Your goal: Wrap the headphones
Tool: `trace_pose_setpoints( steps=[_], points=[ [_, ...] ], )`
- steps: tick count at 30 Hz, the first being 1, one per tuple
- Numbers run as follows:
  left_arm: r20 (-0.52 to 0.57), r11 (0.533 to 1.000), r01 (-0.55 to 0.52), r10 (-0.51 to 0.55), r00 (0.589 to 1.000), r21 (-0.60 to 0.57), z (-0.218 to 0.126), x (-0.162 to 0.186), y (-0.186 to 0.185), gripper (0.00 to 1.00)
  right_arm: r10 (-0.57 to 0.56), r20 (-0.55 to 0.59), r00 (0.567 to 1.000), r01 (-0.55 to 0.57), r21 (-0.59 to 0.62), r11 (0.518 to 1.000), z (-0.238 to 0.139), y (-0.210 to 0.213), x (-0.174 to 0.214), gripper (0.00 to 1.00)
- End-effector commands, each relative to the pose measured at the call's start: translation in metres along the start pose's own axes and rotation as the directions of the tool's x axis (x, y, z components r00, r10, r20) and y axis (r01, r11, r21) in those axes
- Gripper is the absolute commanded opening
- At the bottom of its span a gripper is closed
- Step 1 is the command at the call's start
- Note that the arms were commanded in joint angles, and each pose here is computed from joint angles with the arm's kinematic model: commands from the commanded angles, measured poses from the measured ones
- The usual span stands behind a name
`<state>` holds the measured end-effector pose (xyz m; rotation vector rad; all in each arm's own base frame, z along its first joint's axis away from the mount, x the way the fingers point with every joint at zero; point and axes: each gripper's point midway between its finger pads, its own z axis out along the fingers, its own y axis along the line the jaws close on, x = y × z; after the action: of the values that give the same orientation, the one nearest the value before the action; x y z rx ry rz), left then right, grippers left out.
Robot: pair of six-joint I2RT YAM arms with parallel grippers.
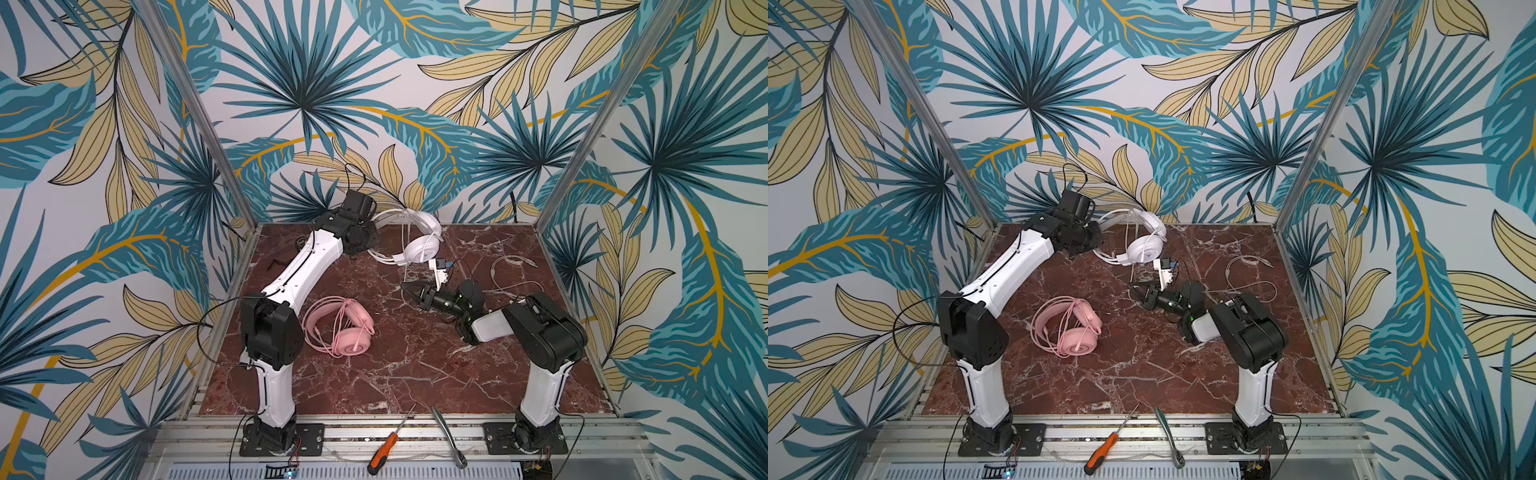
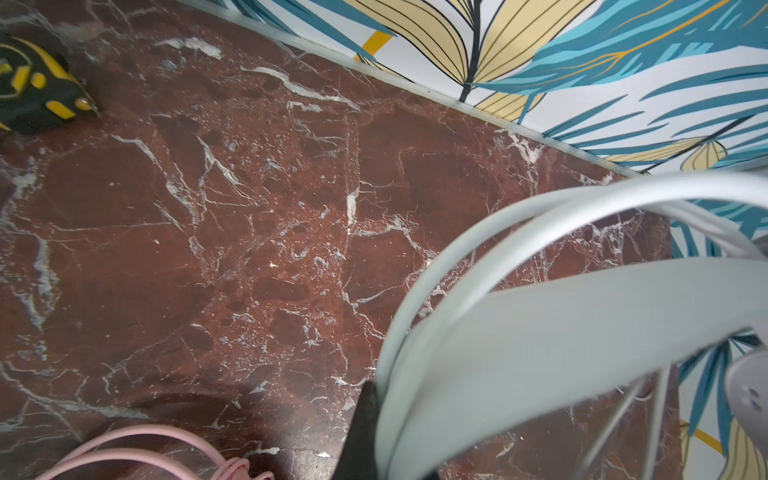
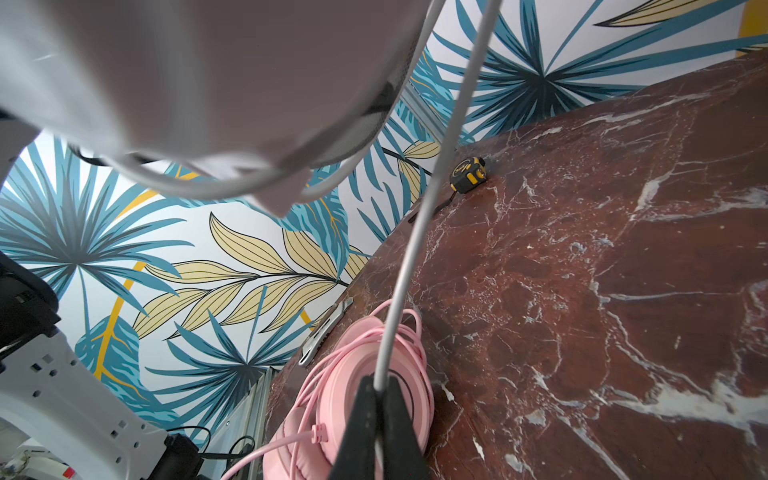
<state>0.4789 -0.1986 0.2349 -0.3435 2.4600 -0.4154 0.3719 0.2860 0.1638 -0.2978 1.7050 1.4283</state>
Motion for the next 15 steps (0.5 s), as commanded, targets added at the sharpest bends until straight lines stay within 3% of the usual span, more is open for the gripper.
trace_pose_setpoints(
  steps=[1, 9, 15],
  points=[
    [0.15, 0.999, 0.012, -0.008, 0.989, -0.031, -0.008, -0.028, -0.005, 0.0, -0.048, -0.072, 0.996, 0.045, -0.043, 0.998, -0.005, 0.024, 0.011, 0.0],
    [0.193, 0.991, 0.022, 0.005, 0.981, -0.135, -0.005, -0.025, 0.013, 0.0, -0.095, -0.207, 0.974, 0.114, 0.083, 0.99, -0.024, 0.024, 0.025, 0.0],
    [0.223, 0.976, -0.03, 0.079, 0.972, -0.216, -0.004, -0.023, 0.014, 0.0, -0.163, -0.405, 0.9, 0.23, 0.124, 0.965, -0.032, 0.035, 0.032, 0.0]
  ],
)
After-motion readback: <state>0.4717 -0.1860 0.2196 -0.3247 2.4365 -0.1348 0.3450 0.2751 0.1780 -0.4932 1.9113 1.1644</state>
